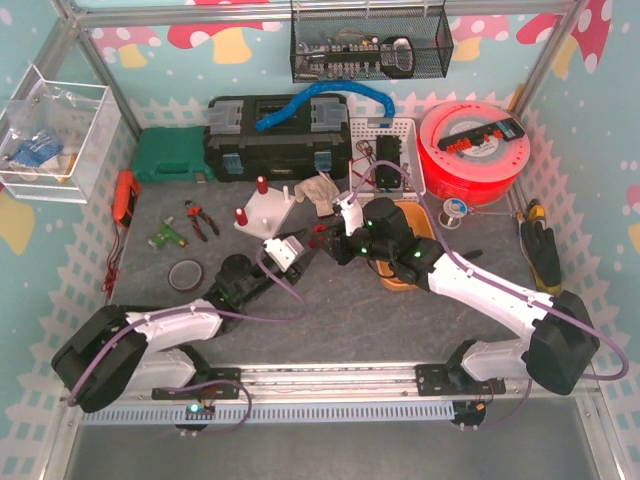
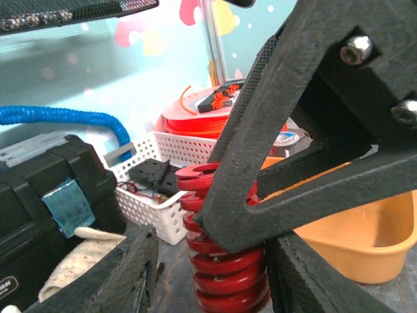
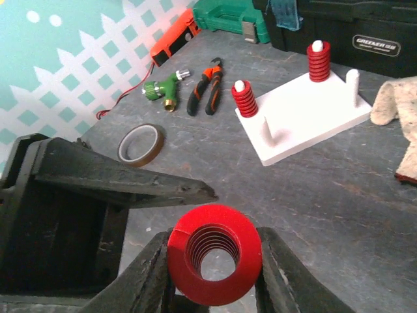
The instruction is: Install the large spring
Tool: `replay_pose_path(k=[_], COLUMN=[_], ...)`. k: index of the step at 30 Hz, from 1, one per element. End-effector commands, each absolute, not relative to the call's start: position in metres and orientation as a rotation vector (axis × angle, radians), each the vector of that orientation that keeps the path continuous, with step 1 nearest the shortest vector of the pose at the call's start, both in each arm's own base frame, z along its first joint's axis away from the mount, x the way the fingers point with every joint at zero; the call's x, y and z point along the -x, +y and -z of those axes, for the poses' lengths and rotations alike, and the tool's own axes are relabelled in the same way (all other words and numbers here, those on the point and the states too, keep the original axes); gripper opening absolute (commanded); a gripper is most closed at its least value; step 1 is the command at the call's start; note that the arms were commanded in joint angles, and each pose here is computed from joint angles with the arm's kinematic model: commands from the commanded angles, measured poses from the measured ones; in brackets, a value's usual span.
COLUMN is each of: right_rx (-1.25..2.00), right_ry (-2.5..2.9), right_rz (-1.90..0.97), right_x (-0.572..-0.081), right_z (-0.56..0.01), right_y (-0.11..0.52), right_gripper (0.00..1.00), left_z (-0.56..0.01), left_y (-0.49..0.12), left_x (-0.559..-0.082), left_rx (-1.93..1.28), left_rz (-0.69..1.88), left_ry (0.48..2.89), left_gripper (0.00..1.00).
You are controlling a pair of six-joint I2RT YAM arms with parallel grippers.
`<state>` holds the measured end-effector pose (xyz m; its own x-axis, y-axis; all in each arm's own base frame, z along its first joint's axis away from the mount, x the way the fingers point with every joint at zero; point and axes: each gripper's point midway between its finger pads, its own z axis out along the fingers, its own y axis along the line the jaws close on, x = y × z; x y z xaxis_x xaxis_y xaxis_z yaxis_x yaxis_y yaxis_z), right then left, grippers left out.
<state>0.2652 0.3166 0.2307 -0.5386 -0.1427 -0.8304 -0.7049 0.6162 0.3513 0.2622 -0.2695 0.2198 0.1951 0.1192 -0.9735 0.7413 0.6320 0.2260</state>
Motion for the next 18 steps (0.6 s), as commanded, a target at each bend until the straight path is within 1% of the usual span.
replay_pose_path(k=[1, 5, 8, 10, 11, 12, 13, 16, 18], right_rx=[0.658, 0.647, 0.656, 0.668, 0.679, 0.692, 0.706, 0.734, 0.736], right_ry=[1.977, 1.967, 1.966, 1.965, 1.965, 1.963, 1.96, 1.952, 1.948], right_rz=[-1.007, -1.019, -1.019, -1.012, -1.014, -1.016, -1.019, -1.035, -1.042], right_x=[-0.256, -0.256, -0.255, -0.255, -0.254, -0.253, -0.252, -0.249, -0.248], right_z=[-0.245, -0.243, -0.242, -0.241, -0.24, -0.239, -0.238, -0.238, -0.24], right_y=[0.323, 0.324, 0.324, 0.325, 0.325, 0.326, 0.327, 0.329, 0.33], right_gripper=[0.0, 0.0, 0.0, 0.0, 0.0, 0.01, 0.07, 0.19, 0.3], left_z=[-0.228, -0.219, -0.217, -0.215, -0.213, -0.212, -0.21, -0.205, -0.202], left_y=[-0.278, -0.283, -0.283, -0.284, -0.284, -0.283, -0.284, -0.284, -0.283], left_x=[-0.263, -0.266, -0.269, -0.272, -0.273, -0.275, -0.276, -0.278, -0.279], left_rx=[-0.855, -0.888, -0.884, -0.886, -0.886, -0.884, -0.885, -0.887, -0.881], left_rz=[0.472, 0.47, 0.464, 0.456, 0.45, 0.444, 0.44, 0.438, 0.441], left_ry=[1.244, 1.269, 1.284, 1.303, 1.316, 1.329, 1.338, 1.361, 1.376], left_gripper=[0.48, 0.47, 0.43, 0.38, 0.33, 0.26, 0.19, 0.02, 0.0])
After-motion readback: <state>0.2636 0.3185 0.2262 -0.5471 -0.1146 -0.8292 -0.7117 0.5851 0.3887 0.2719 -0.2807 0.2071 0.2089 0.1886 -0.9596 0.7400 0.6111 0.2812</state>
